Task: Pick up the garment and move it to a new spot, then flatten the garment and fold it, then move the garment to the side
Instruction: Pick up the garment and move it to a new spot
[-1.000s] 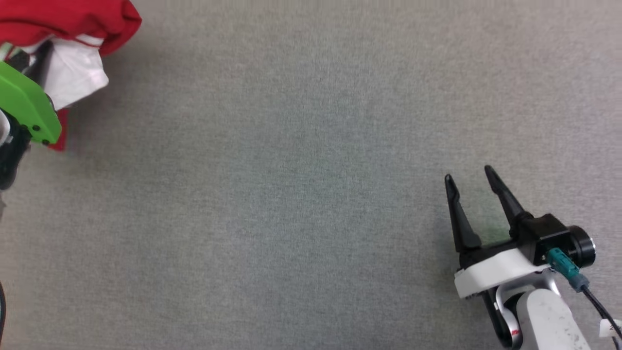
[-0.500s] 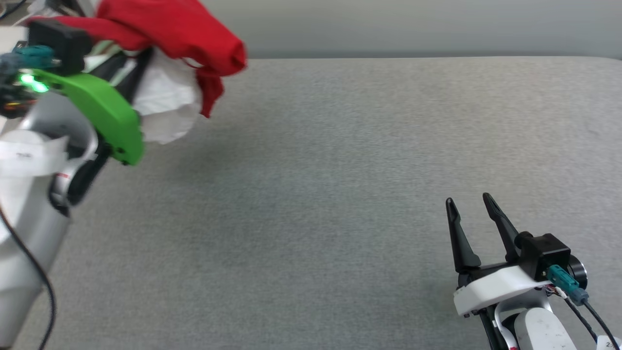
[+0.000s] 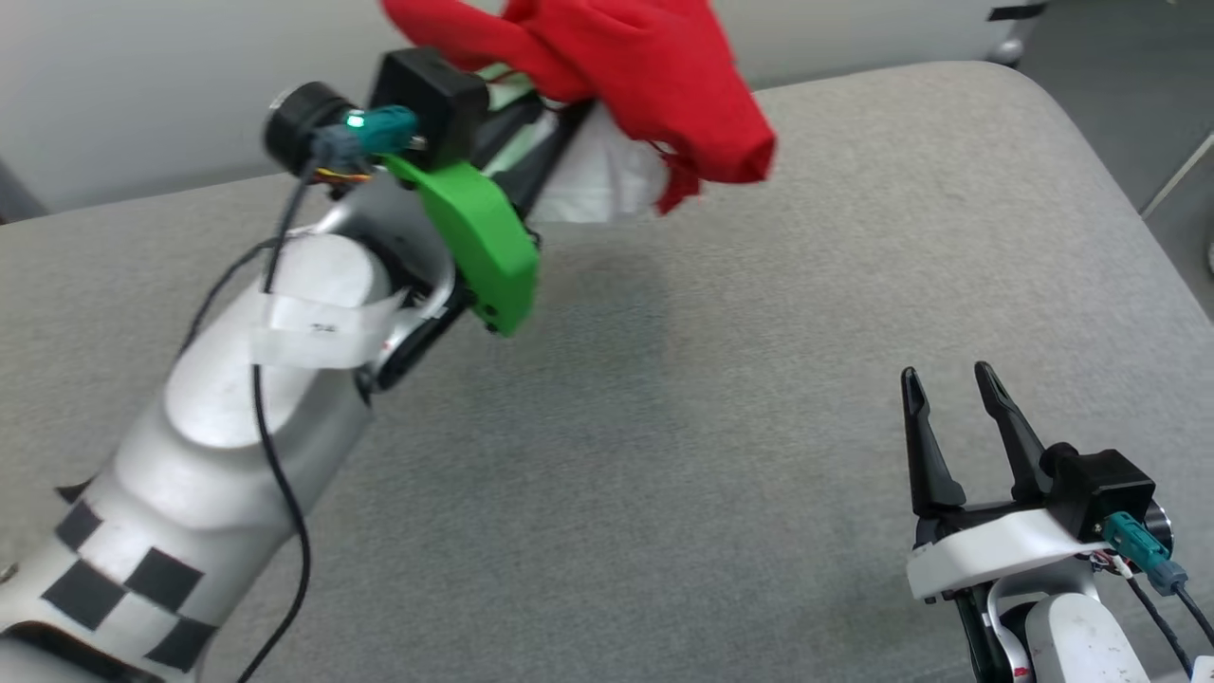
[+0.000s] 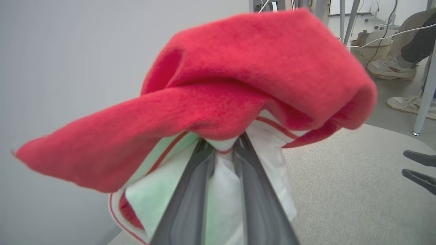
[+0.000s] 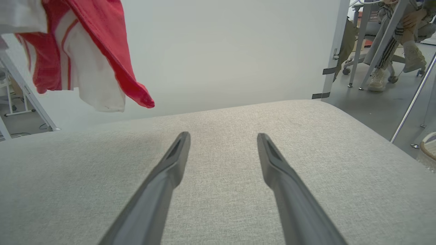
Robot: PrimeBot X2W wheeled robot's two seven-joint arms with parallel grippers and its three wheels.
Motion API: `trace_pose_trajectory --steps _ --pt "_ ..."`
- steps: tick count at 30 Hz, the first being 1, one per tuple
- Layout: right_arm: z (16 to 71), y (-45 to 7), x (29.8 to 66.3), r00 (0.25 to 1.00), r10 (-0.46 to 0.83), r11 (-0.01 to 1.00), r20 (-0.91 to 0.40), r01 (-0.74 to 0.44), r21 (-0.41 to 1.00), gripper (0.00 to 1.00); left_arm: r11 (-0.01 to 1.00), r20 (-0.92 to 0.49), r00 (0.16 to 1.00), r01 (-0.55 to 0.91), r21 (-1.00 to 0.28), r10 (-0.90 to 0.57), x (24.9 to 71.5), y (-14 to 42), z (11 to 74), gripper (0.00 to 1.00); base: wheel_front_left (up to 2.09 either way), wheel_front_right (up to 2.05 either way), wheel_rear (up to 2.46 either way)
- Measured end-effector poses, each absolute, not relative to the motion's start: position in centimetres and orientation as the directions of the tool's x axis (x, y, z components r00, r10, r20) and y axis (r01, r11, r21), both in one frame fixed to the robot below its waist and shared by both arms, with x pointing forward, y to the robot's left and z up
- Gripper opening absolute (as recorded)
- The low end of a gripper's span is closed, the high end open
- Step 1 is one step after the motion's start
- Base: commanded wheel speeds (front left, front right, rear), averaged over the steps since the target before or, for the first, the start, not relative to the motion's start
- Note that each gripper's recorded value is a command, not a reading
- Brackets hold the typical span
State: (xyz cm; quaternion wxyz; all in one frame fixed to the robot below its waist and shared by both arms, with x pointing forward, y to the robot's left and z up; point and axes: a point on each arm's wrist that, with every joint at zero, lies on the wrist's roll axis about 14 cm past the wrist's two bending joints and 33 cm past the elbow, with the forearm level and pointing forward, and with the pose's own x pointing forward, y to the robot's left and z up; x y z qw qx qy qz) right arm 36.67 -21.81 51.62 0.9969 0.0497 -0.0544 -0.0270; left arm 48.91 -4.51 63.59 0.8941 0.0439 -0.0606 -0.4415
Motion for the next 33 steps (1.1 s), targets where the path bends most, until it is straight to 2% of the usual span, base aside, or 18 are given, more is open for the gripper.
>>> trace_pose_trajectory --steps 4,7,13,20,25,26,27,33 --pt "51.4 -23.2 35.9 0.99 -0.102 0.991 0.095 0.093 0.097 1.0 0.525 0.002 0.53 0.84 0.135 -0.848 48.0 -7.9 60.3 0.0 0.0 0.0 0.0" --pt "50.9 -23.7 35.7 0.99 -0.12 0.989 0.078 0.112 0.097 1.0 0.462 -0.119 0.473 0.88 0.108 -0.873 46.7 -9.3 55.5 0.0 0.0 0.0 0.0" --pt "49.6 -24.0 35.9 0.991 -0.131 0.988 0.036 0.128 0.088 1.0 0.406 -0.369 0.377 0.914 -0.001 -0.849 43.6 -8.1 44.8 0.0 0.0 0.0 0.0" --pt "48.8 -23.1 36.9 0.995 -0.098 0.992 0.017 0.096 0.082 1.0 0.424 -0.47 0.358 0.905 -0.039 -0.807 42.3 -5.5 40.3 0.0 0.0 0.0 0.0" --pt "48.8 -21.8 37.9 0.998 -0.056 0.995 0.021 0.054 0.086 1.0 0.463 -0.511 0.385 0.886 -0.03 -0.769 42.4 -3.4 39.4 0.0 0.0 0.0 0.0" --pt "48.8 -21.5 38.2 0.999 -0.046 0.995 0.023 0.044 0.085 1.0 0.475 -0.514 0.398 0.88 -0.02 -0.76 42.6 -2.9 39.3 0.66 0.0 0.0 0.0" --pt "48.8 -21.3 38.3 0.999 -0.038 0.996 0.025 0.036 0.087 1.0 0.487 -0.511 0.415 0.873 -0.008 -0.753 42.9 -2.3 39.5 1.0 0.0 0.0 0.0" --pt "49.5 -20.4 38.5 0.999 -0.012 0.996 0.048 0.008 0.09 1.0 0.585 -0.439 0.548 0.809 0.062 -0.712 45.6 0.9 42.2 1.0 0.0 0.0 0.0"
